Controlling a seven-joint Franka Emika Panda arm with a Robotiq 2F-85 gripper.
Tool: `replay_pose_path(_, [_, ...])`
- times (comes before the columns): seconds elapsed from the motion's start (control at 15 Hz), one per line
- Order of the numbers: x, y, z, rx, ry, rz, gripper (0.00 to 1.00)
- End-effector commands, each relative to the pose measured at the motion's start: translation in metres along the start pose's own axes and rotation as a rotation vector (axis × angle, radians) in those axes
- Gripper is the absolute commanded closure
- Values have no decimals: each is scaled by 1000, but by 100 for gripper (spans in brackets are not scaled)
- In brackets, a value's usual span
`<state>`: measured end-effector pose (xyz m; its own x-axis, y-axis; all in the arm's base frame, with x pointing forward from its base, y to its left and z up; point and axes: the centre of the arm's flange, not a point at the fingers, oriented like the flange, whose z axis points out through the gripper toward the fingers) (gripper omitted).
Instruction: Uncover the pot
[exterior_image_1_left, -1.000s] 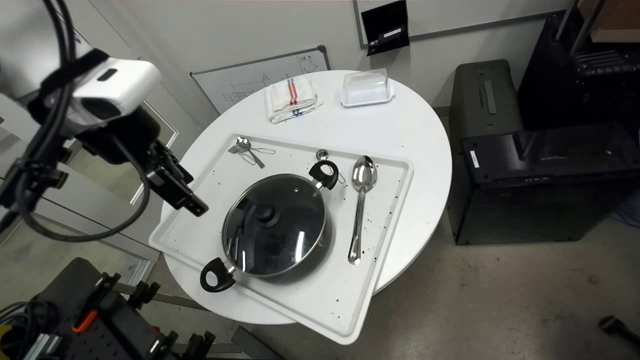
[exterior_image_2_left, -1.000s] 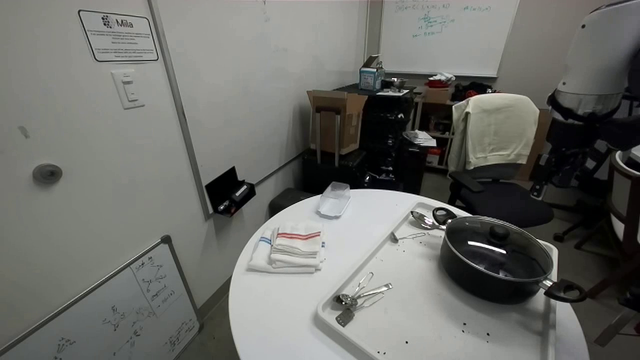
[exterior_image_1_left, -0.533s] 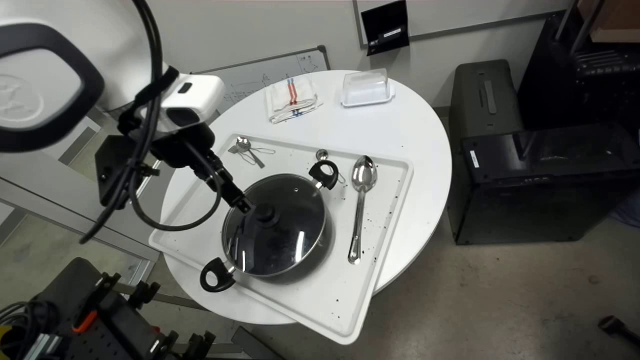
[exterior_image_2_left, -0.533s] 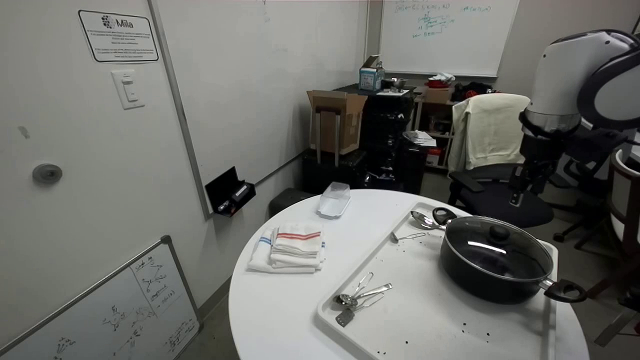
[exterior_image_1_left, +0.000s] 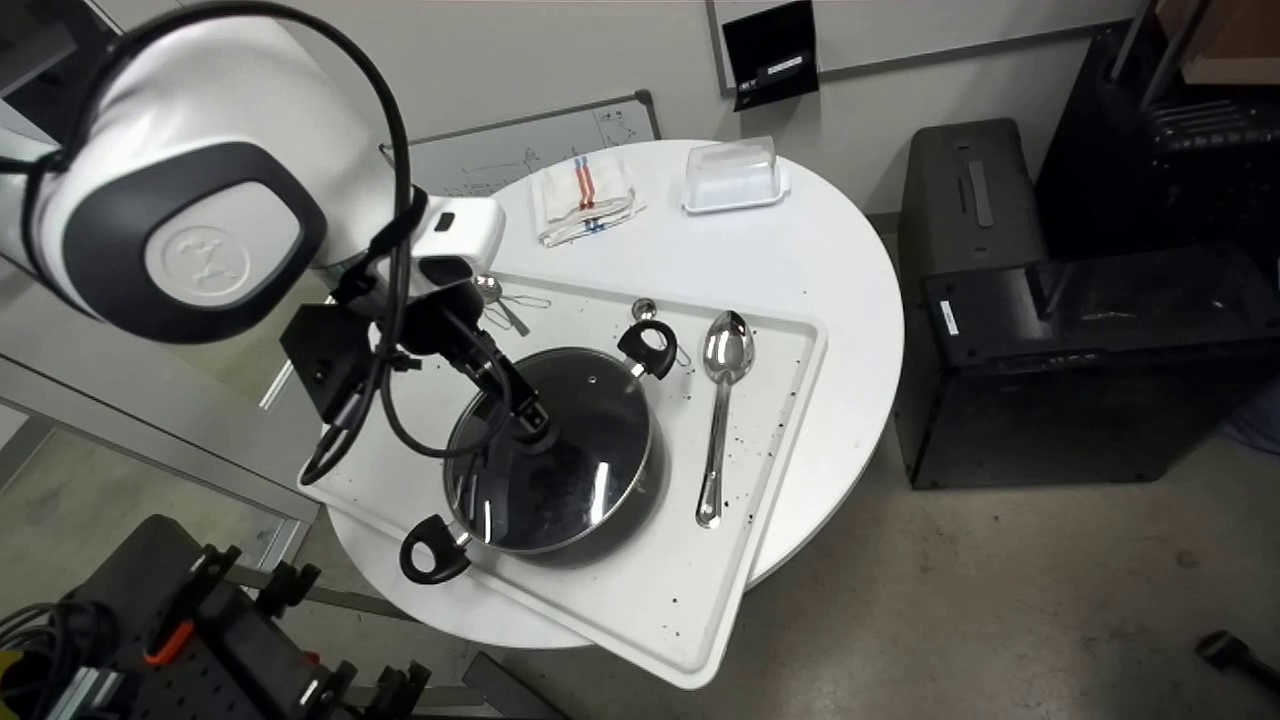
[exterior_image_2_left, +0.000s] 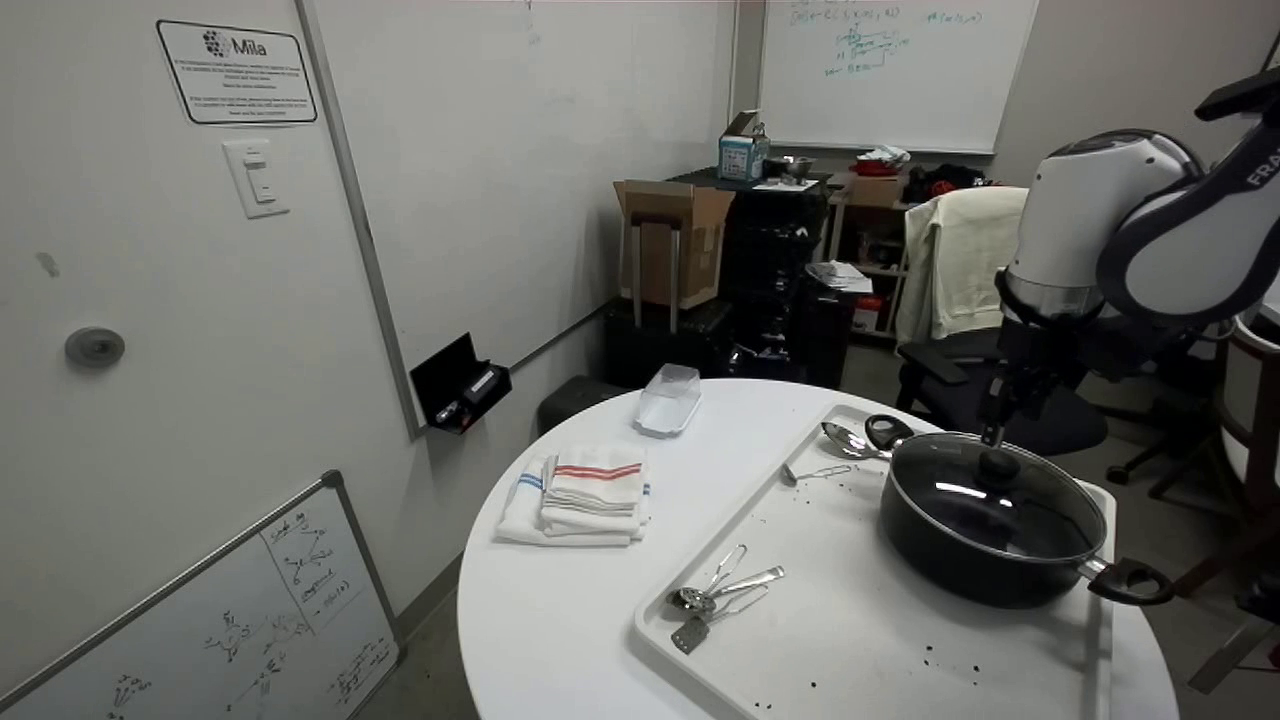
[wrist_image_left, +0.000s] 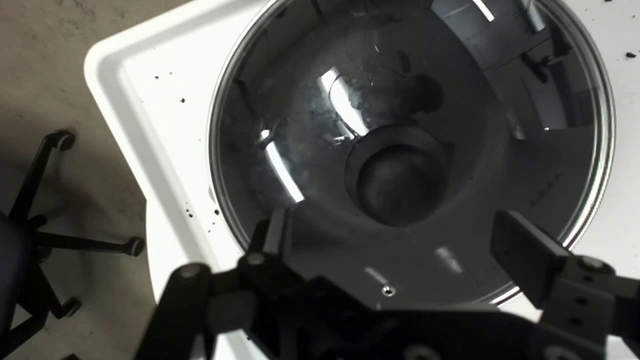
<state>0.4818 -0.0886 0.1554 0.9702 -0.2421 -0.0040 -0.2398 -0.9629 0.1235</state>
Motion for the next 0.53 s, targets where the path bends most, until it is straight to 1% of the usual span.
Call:
replay_pose_path(0.0, [6, -8, 25, -1, 20, -31, 0])
replay_pose_path(0.27, [-2, -13, 42, -9, 19, -47, 0])
replay_pose_path(0.47, [-4, -15, 48, -10, 19, -53, 0])
